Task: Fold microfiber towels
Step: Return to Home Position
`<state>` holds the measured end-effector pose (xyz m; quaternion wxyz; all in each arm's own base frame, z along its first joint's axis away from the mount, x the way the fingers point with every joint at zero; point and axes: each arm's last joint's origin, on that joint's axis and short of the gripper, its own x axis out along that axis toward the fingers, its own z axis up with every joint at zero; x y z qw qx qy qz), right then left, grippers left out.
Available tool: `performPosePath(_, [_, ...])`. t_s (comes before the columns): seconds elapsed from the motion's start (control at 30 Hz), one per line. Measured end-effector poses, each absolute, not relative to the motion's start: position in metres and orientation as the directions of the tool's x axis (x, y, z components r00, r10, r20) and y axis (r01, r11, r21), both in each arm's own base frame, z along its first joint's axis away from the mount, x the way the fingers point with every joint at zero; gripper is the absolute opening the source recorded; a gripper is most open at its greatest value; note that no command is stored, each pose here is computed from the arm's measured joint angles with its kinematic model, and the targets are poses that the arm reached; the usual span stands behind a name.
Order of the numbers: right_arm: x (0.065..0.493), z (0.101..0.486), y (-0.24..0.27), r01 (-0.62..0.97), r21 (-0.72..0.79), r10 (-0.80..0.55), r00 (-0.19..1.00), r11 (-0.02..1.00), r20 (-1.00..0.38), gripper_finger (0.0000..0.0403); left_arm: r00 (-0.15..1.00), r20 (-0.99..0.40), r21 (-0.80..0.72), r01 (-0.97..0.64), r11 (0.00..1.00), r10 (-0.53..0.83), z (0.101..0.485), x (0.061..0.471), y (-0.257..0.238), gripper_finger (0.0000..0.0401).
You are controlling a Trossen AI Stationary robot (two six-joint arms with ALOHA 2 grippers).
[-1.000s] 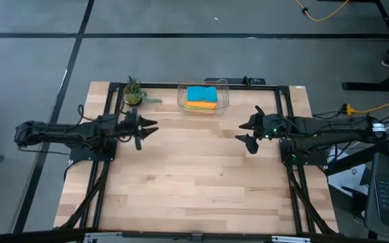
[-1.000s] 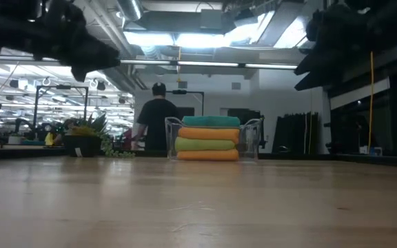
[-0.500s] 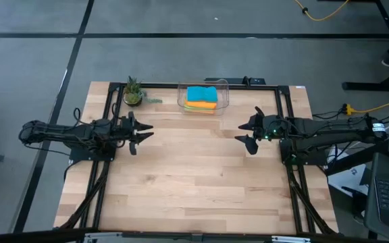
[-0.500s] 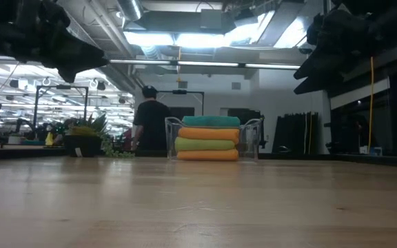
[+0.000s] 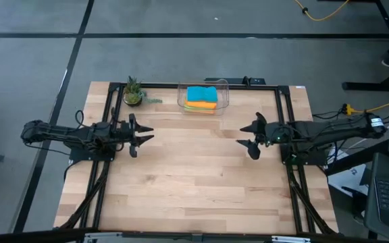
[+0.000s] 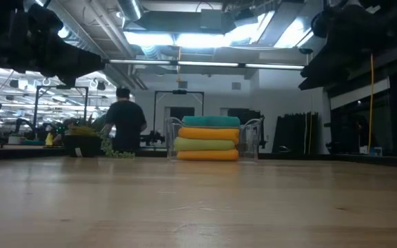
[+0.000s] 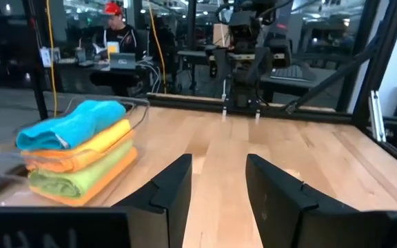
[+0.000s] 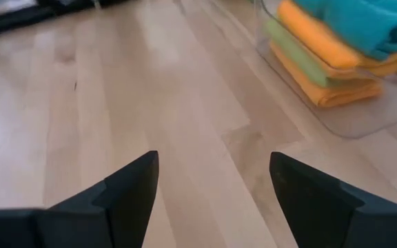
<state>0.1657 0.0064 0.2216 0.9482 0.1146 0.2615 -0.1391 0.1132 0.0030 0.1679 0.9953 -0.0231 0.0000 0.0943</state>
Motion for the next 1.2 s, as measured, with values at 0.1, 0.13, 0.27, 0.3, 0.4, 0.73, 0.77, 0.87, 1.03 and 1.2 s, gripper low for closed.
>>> performPosePath(0.1, [0.155, 0.219, 0.009, 0.329, 0.117, -0.234, 0.84, 0.937, -0.491, 0.0278, 0.982, -0.022, -0.088, -0.189, 0.978, 0.188, 0.166, 0.114, 0.003, 0.0132])
performPosePath(0.13, [0.15, 0.216, 0.01, 0.339, 0.111, -0.249, 0.843, 0.934, -0.477, 0.0278, 0.982, -0.029, -0.09, -0.19, 0.978, 0.188, 0.166, 0.114, 0.003, 0.0132])
performPosePath(0.27, [0.133, 0.205, 0.014, 0.27, 0.154, -0.191, 0.898, 0.95, -0.397, 0.0278, 0.982, -0.023, -0.094, -0.189, 0.978, 0.187, 0.166, 0.114, 0.003, 0.0132])
performPosePath(0.3, [0.13, 0.204, 0.015, 0.229, 0.157, -0.158, 0.916, 0.961, -0.37, 0.0278, 0.982, -0.026, -0.093, -0.189, 0.978, 0.187, 0.166, 0.114, 0.003, 0.0132])
performPosePath(0.4, [0.12, 0.194, 0.016, 0.166, 0.146, -0.118, 0.95, 0.975, -0.29, 0.0278, 0.982, -0.025, -0.094, -0.189, 0.978, 0.187, 0.166, 0.114, 0.003, 0.0131])
performPosePath(0.73, [0.097, 0.174, 0.014, 0.01, 0.098, -0.007, 0.999, 0.995, -0.034, 0.0278, 0.982, -0.025, -0.096, -0.188, 0.978, 0.186, 0.166, 0.114, 0.003, 0.0131])
performPosePath(0.77, [0.095, 0.172, 0.014, -0.001, 0.084, 0.002, 1.0, 0.996, -0.014, 0.0278, 0.982, -0.025, -0.096, -0.188, 0.977, 0.187, 0.166, 0.114, 0.003, 0.0131])
performPosePath(0.87, [0.094, 0.175, 0.014, -0.008, 0.05, 0.006, 0.999, 0.999, 0.042, 0.0278, 0.982, -0.025, -0.096, -0.188, 0.978, 0.186, 0.166, 0.114, 0.003, 0.0131])
performPosePath(1.03, [0.095, 0.171, 0.014, -0.003, 0.054, 0.001, 1.0, 0.999, 0.024, 0.0278, 0.982, -0.024, -0.096, -0.188, 0.978, 0.186, 0.166, 0.114, 0.003, 0.0131])
performPosePath(1.2, [0.096, 0.171, 0.015, -0.005, 0.023, 0.004, 1.0, 1.0, 0.018, 0.0278, 0.982, -0.024, -0.096, -0.188, 0.978, 0.186, 0.166, 0.114, 0.003, 0.0131])
